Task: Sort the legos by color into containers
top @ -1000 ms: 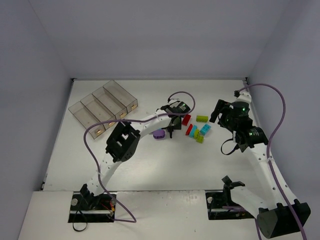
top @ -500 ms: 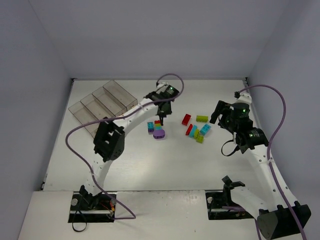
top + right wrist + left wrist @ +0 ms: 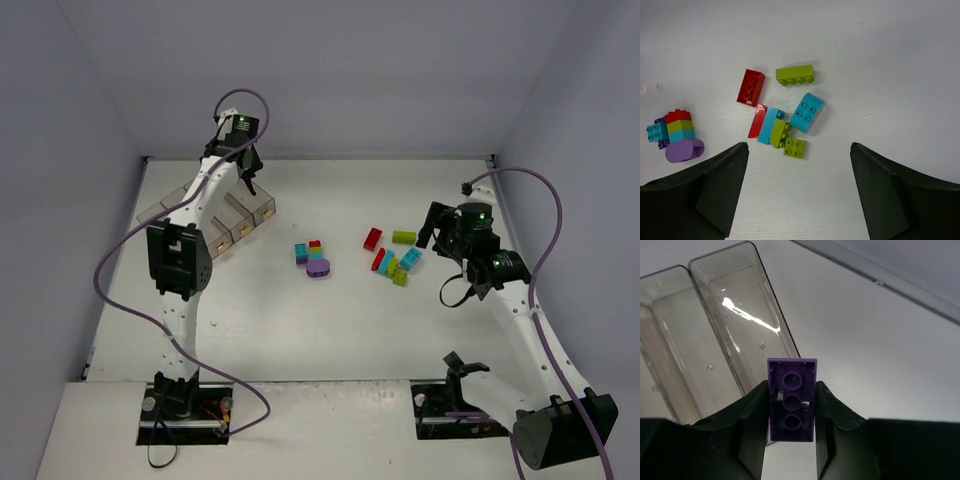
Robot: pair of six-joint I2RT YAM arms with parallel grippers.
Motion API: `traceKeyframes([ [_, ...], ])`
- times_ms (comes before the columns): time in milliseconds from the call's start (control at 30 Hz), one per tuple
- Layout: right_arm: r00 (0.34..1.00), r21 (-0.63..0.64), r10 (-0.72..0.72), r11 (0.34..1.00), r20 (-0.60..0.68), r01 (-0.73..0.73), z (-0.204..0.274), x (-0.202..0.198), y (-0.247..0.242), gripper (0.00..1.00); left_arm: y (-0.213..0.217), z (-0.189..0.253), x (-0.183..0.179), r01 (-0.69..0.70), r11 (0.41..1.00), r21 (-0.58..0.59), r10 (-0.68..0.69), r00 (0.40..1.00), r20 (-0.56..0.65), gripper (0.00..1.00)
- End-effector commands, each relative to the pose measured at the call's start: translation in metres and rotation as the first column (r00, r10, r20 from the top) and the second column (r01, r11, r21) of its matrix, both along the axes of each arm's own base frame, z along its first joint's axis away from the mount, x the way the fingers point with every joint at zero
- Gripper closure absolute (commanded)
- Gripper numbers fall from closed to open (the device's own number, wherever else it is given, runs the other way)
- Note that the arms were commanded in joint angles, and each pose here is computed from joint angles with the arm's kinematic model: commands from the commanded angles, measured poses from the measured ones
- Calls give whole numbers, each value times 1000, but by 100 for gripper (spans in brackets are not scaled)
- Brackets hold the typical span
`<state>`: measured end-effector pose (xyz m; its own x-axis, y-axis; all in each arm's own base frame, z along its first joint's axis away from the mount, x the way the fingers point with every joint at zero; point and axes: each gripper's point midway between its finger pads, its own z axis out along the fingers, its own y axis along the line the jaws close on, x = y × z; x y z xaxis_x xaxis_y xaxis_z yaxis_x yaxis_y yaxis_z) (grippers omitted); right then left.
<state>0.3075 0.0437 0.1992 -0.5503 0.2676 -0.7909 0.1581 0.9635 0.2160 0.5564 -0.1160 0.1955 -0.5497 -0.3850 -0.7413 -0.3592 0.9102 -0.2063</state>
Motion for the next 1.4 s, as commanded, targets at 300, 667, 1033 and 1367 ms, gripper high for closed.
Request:
traceKeyframes([
  [300, 996, 20, 10, 1000, 83, -12, 25, 5, 4, 21, 29, -17, 32, -22, 999, -25, 22, 1000, -10, 76],
  [667, 997, 33, -6, 999, 75, 4, 22, 2, 3, 17, 25, -18, 23, 25, 999, -30, -25, 999, -24, 38],
  [1033, 996, 25, -21, 1000, 88, 19, 26, -2, -1, 17, -82, 42, -32, 472, 880, 62, -475, 874, 96, 36],
  [1367, 996, 60, -13, 998, 84, 8, 24, -10, 3, 18, -247, 5, -109, 827, 559, 63, -829, 559, 24, 36],
])
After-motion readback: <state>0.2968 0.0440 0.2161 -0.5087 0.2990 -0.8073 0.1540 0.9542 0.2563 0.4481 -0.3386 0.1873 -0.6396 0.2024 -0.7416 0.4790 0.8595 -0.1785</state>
